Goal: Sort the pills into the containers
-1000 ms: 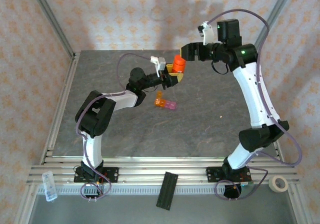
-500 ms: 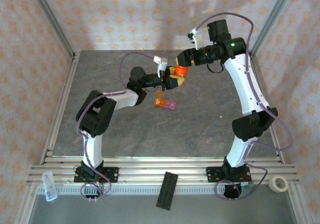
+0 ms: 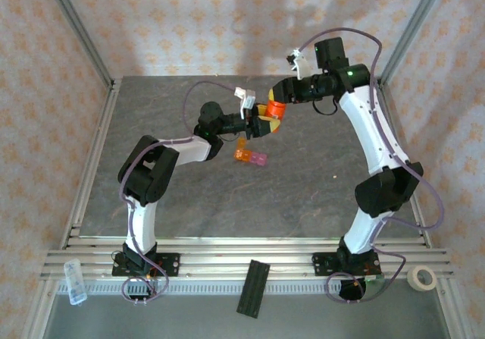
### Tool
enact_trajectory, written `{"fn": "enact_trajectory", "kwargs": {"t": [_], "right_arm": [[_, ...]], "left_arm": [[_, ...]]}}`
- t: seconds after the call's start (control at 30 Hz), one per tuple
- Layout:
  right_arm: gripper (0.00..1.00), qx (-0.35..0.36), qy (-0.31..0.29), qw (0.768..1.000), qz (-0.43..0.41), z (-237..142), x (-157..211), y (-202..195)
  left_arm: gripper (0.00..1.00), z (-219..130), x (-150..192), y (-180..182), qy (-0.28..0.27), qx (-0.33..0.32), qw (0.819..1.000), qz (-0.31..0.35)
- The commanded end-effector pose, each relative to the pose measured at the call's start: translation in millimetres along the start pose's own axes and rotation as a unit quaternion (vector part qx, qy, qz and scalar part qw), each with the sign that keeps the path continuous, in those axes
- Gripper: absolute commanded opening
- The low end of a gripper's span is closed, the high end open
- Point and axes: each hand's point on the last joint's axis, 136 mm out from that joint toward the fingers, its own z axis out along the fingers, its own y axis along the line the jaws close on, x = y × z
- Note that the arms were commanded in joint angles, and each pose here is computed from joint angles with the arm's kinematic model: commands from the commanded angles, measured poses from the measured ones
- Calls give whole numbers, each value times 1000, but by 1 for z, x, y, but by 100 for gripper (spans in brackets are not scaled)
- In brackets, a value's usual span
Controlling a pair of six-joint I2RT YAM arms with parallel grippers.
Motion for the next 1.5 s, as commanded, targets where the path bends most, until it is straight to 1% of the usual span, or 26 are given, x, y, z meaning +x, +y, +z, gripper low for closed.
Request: {"fn": "enact_trajectory", "kwargs": {"t": [0.0,0.13,0.23,0.4,0.5,0.57,0.63,0.7,0.8,0.9,0.97,1.1,1.17,1.3,1.47], "right_arm": [[31,35,-22,996,76,9,10,-9],[31,79,-34,989,117,35,32,-20],[31,106,-44,983,145,53,47,-29],[31,123,-55,974,182,65,60,-42],[33,130,-66,972,186,61,54,-43],[37,137,-74,971,183,52,44,-42],[47,131,-88,971,179,40,28,-38],[59,116,-111,971,176,21,6,-32],[74,86,-152,971,161,-14,-24,-16],[83,62,-168,976,126,-38,-39,-1],[84,52,-160,982,91,-45,-41,8],[84,21,-96,995,5,-42,-30,23],[83,3,-73,997,-25,-39,-26,29],[81,-18,-48,998,-45,-34,-24,34],[78,-13,-32,999,-41,-26,-23,27]], "left_arm": [[0,-5,-41,-2,-69,-72,990,103],[0,-4,-36,-2,-61,-157,969,183],[0,-1,-31,-3,-56,-195,956,213],[0,-1,-30,-3,-72,-214,950,218],[0,0,-27,-1,-75,-213,951,210],[0,0,-24,0,-74,-209,953,206],[0,0,-23,2,-75,-203,956,196],[0,-3,-25,5,-81,-194,960,183],[0,-6,-30,8,-86,-174,967,165],[0,-8,-39,4,-91,-141,974,149],[0,-6,-33,7,-82,-116,982,126],[0,-1,-36,-2,-69,-55,992,93],[0,1,-37,-7,-60,-25,995,73],[0,6,-37,-14,-48,12,998,48],[0,7,-37,-18,-43,25,998,37]]}}
